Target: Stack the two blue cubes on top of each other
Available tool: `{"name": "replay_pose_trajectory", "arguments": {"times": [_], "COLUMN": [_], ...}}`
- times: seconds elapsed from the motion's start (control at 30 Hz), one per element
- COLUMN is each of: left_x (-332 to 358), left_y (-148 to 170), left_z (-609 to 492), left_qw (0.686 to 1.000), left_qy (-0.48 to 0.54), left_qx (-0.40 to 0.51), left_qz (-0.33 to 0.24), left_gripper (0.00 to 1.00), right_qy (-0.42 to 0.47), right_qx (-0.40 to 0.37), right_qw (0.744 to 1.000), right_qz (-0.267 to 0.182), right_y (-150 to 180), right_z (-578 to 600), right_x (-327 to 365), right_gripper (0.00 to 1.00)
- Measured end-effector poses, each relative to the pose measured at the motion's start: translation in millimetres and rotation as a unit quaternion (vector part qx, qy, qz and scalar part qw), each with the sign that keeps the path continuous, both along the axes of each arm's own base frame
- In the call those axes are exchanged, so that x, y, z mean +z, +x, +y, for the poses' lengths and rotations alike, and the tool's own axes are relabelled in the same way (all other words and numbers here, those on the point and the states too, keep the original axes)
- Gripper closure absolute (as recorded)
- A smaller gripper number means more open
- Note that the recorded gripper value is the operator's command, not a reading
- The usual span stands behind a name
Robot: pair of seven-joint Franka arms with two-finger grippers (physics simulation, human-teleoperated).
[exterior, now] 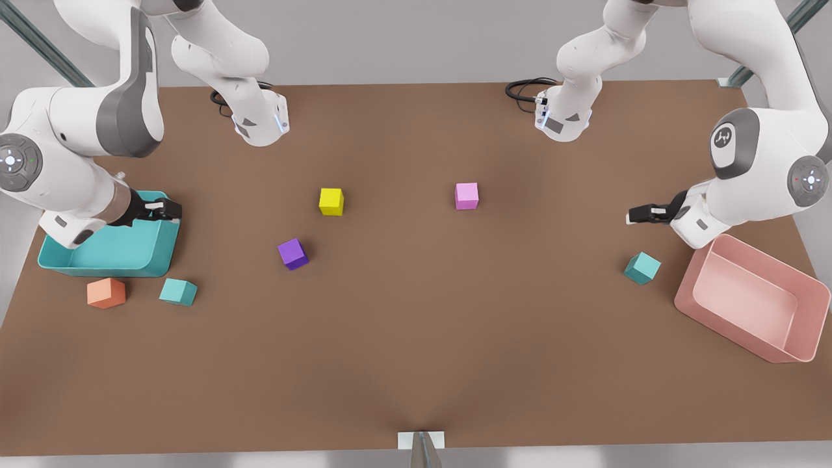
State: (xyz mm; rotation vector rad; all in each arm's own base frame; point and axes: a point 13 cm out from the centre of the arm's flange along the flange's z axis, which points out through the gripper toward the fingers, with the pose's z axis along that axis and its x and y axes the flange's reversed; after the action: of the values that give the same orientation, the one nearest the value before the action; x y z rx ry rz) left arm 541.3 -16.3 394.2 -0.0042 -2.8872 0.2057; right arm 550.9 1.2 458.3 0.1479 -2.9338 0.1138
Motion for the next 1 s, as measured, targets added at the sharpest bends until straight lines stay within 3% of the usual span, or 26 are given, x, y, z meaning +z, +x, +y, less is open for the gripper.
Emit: {"name": "replay_pose_trajectory", "arguments": {"times": [0.07,0.13,0.27,0.47,0.87,1.0], "left_x": [0.1,0.1,0.2,-0.4,-2.5,-3.0], "left_y": [0.9,1.5,2.3,2.9,3.4,3.4], "left_z": [-0.2,-0.2,0.1,0.4,1.2,1.3], "left_qw": [1.0,1.0,1.0,1.0,1.0,1.0], "left_qy": [0.0,0.0,0.0,0.0,0.0,-0.001], "left_qx": [0.0,0.0,0.0,0.0,0.001,0.001], "left_qz": [-0.002,-0.003,-0.005,-0.005,-0.004,-0.003], "left_gripper": [0.0,0.0,0.0,0.0,0.0,0.0], "right_qy": [0.001,0.008,0.017,0.018,0.048,0.049], "right_qx": [0.002,0.001,0.005,-0.03,-0.14,-0.165], "right_qw": [1.0,1.0,1.0,0.998,0.989,0.985], "right_qz": [-0.006,-0.021,0.004,0.045,-0.025,-0.025], "right_y": [7.8,37.1,74.2,67.2,83.3,68.2], "right_z": [-0.3,-1.4,-0.4,-25.8,-102.8,-121.6], "right_x": [2.6,2.1,-75.8,-193.7,-304.3,-322.2], "right_gripper": [0.0,0.0,0.0,0.0,0.0,0.0]}}
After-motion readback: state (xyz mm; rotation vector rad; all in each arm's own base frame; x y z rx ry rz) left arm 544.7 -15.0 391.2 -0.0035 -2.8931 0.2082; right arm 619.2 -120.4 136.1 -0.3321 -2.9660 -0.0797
